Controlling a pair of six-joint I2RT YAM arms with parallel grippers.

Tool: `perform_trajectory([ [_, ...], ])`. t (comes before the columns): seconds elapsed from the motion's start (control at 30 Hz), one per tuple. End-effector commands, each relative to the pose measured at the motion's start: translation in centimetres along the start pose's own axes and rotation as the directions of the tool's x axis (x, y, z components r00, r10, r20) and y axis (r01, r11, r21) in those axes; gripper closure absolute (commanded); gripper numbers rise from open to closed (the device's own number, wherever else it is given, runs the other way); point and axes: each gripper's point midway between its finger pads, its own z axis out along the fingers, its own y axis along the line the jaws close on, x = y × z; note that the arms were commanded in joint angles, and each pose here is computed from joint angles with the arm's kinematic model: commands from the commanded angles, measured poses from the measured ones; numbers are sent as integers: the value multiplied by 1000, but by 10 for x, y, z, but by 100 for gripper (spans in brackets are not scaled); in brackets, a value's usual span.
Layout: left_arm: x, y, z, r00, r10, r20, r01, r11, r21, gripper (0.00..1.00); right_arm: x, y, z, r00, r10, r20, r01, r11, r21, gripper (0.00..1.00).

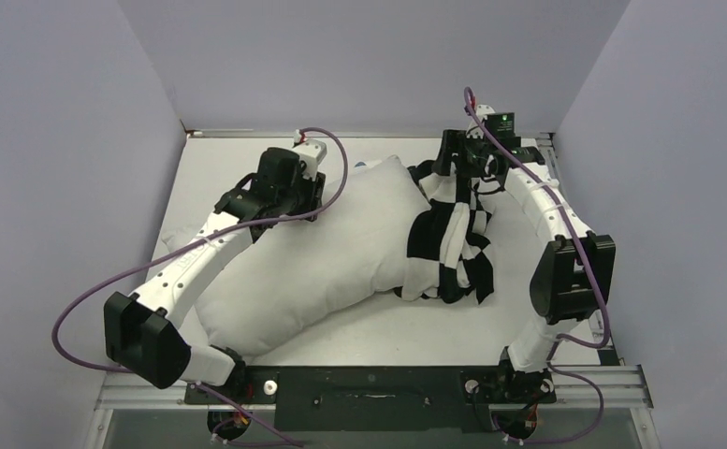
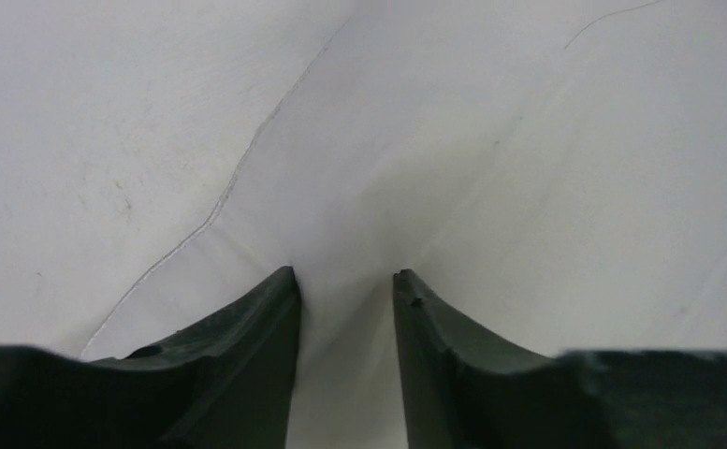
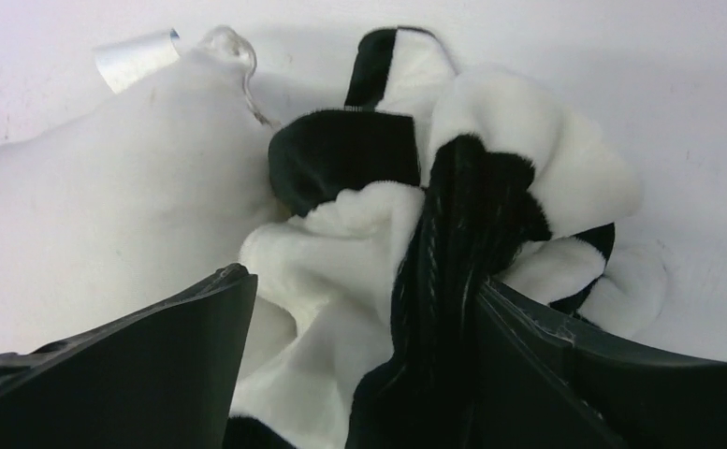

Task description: Remove the pillowcase from the pillow

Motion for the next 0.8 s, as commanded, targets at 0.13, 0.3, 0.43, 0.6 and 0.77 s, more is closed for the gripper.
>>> perform_trajectory([
  [0.13,-59,-35,-58,975,110,194,-111,994,-6,36,13,38,-67,997,-38,72,42,998,-54,10],
  [0.3,-54,-81,-77,953,203,227,-219,975,48,26,59,50,-91,999,-45,7,46,997,-63,3],
  [0.43,-35,-115,-72,945,243,221,-274,954,123,18,87,61,-110,1000,-28,4,29,995,-93,0],
  [0.6,-2,-133,-41,943,302,143,-320,937,136,11,129,70,-115,998,-20,-60,13,993,-119,7],
  [0.77,26,-129,-4,943,327,60,-331,940,84,8,169,62,-103,993,3,-119,-15,995,-100,10],
])
